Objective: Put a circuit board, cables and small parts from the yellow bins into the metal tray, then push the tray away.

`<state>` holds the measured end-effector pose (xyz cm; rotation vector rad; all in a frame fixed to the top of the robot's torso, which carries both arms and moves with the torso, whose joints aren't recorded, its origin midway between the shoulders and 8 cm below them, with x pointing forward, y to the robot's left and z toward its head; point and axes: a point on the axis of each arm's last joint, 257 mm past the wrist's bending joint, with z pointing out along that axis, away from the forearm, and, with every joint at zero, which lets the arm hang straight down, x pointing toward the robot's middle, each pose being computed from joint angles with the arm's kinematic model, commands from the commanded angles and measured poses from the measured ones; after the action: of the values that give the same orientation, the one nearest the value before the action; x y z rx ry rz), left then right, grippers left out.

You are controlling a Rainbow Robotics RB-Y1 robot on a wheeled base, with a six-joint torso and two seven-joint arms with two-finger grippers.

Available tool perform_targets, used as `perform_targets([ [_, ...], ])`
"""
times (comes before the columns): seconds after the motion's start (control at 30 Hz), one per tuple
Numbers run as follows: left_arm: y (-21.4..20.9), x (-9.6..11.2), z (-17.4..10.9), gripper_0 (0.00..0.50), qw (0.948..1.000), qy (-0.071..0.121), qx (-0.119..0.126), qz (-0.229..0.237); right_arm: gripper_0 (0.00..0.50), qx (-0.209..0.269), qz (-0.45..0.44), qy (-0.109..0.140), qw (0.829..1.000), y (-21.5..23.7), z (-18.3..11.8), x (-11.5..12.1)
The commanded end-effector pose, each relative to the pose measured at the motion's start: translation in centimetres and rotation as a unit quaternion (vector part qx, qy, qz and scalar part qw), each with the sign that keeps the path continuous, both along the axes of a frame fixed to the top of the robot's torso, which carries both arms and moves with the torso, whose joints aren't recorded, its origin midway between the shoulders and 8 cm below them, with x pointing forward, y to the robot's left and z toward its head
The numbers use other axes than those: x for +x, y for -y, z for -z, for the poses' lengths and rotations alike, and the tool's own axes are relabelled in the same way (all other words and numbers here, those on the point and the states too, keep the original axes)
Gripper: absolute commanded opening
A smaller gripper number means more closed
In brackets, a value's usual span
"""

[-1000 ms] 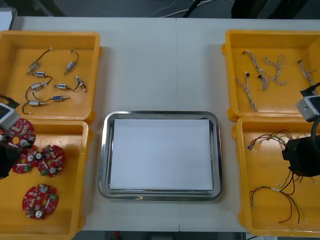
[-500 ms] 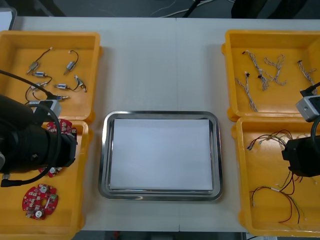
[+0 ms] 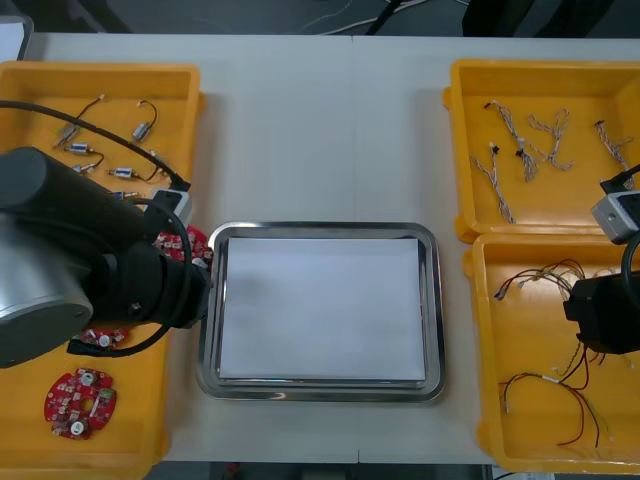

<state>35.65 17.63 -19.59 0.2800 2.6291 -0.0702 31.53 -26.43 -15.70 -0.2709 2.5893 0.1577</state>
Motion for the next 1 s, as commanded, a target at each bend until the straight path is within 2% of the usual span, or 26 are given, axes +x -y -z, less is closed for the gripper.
perform_targets([
  [0.03,2.6,0.9,0.5,0.0,0.9999,0.006,-0.005,-0.009,0.0,-0.017,0.004,0.004,1.0,0.4,-0.3,-0.3],
  [0.2,3.7,1.0,2.1,0.0,0.9999,0.002,0.009,-0.012,0.0,-0.017,0.004,0.004,1.0,0.4,-0.3,-0.3],
  [0.57,7.1,-0.7,4.4,0.0,0.9998,-0.021,-0.003,-0.005,0.0,-0.017,0.004,0.004,1.0,0.4,-0.3,-0.3],
  [1.0,7.8,-1.9,7.2,0.0,0.9987,-0.046,0.021,-0.005,0.0,-0.017,0.004,0.004,1.0,0.4,-0.3,-0.3],
])
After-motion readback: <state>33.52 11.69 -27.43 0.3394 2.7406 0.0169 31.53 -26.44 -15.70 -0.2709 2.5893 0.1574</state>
